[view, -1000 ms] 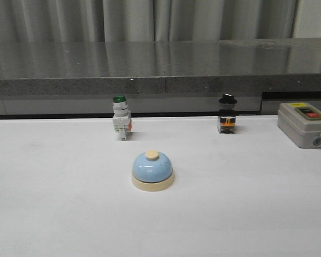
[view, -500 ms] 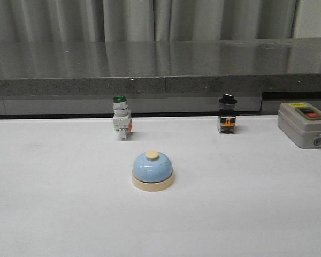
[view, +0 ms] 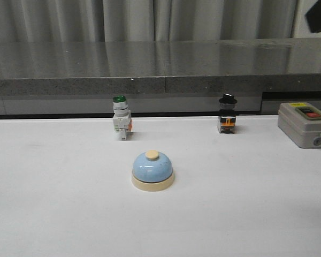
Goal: Place and press bell with both arms
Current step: 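Move the right gripper, closed, above the bell's button, then press down on the bell's button with the closed right gripper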
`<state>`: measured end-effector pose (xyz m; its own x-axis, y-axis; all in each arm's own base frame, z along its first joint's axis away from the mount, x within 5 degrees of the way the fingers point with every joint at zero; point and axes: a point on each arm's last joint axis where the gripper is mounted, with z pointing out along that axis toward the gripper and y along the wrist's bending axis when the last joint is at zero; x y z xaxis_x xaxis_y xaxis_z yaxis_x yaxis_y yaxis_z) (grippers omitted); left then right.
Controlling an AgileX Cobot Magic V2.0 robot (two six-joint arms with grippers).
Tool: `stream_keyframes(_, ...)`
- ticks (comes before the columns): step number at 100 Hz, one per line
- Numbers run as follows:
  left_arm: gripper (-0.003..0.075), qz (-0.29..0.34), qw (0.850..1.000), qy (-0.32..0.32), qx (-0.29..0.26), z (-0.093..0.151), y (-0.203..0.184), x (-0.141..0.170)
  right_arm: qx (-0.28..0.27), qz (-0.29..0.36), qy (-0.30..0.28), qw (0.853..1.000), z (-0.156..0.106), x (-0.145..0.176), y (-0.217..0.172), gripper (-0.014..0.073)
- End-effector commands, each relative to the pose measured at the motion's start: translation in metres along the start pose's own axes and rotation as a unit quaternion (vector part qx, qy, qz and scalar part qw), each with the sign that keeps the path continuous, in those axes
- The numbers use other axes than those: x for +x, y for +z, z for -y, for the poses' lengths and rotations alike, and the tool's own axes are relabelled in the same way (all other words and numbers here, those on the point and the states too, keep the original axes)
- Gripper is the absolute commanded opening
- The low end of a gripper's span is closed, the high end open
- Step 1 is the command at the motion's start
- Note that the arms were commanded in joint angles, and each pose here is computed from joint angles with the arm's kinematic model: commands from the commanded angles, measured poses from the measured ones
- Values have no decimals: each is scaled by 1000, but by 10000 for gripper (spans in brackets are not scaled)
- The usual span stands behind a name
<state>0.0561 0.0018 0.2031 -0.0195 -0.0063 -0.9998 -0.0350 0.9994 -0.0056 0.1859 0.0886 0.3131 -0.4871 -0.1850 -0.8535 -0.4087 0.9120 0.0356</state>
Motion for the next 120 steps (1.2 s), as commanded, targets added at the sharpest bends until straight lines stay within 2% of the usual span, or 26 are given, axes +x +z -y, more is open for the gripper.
stream_keyframes(1,-19,46,999,-9,-2,0,-2,-2,-15,19,-33,999,-9,-23,8,-68)
stream_keyframes(33,-19,46,999,-9,-2,0,-2,-2,-54,-99,-75,991,-45,-54,64,-68)
stream_keyframes(59,-19,46,999,-9,-2,0,-2,-2,-70,-214,-107,969,-75,-63,110,-68)
stream_keyframes(85,-19,46,999,-9,-2,0,-2,-2,-67,-258,-149,952,-101,-64,158,-68)
stream_keyframes(120,-19,46,999,-9,-2,0,-2,-2,-58,-296,-162,940,-109,-53,198,-68)
